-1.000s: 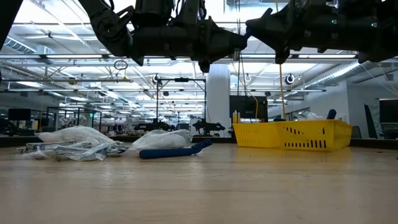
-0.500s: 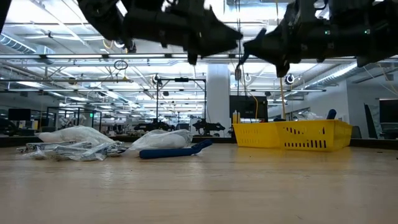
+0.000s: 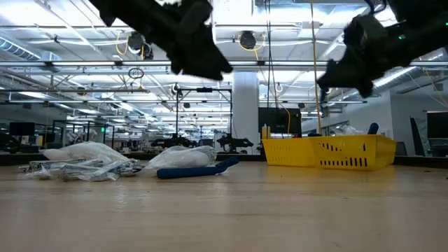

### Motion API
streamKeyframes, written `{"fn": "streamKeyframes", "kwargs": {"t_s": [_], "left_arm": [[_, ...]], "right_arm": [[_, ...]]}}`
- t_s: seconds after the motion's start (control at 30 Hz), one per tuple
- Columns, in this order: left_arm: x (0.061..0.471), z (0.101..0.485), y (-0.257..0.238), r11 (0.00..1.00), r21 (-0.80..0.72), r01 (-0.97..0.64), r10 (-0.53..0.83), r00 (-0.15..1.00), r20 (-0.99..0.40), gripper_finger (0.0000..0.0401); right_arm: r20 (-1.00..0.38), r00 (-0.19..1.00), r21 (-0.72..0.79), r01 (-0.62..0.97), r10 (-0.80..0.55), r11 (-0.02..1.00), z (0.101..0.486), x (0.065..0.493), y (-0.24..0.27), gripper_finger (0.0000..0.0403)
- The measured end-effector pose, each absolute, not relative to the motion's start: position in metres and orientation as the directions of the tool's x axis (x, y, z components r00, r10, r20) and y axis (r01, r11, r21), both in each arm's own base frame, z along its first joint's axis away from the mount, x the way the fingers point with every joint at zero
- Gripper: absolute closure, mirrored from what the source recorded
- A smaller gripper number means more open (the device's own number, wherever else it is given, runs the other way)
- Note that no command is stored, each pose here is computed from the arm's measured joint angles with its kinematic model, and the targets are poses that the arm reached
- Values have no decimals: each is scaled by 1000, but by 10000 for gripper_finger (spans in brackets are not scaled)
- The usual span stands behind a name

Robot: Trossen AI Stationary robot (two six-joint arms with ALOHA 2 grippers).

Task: Pick & Place Travel size toiletries
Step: Put the blue razor into the bottom right yellow bin

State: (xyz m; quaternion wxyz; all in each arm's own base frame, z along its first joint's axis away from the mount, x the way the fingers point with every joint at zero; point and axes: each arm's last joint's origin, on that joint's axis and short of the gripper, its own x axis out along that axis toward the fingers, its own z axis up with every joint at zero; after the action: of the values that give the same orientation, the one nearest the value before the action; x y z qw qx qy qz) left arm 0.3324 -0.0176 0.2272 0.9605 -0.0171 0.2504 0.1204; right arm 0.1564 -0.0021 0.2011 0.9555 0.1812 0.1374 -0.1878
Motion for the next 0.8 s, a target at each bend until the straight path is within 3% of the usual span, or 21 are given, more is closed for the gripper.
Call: {"fn": "streamKeyframes", "kwargs": {"t_s": [0.23, 0.57, 0.8], "left_arm": [[341, 195, -19, 964, 17, -264, 225, 783, -580, 151], [347, 181, -19, 964, 25, -263, 225, 768, -599, 151], [348, 183, -19, 965, 16, -263, 224, 783, -580, 151]], "right_arm": [[-482, 770, 270, 584, -417, 766, 188, 132, -6, 370], [-528, 740, 260, 607, -416, 751, 178, 129, -6, 345], [-497, 760, 281, 597, -418, 752, 173, 130, -6, 269]]}}
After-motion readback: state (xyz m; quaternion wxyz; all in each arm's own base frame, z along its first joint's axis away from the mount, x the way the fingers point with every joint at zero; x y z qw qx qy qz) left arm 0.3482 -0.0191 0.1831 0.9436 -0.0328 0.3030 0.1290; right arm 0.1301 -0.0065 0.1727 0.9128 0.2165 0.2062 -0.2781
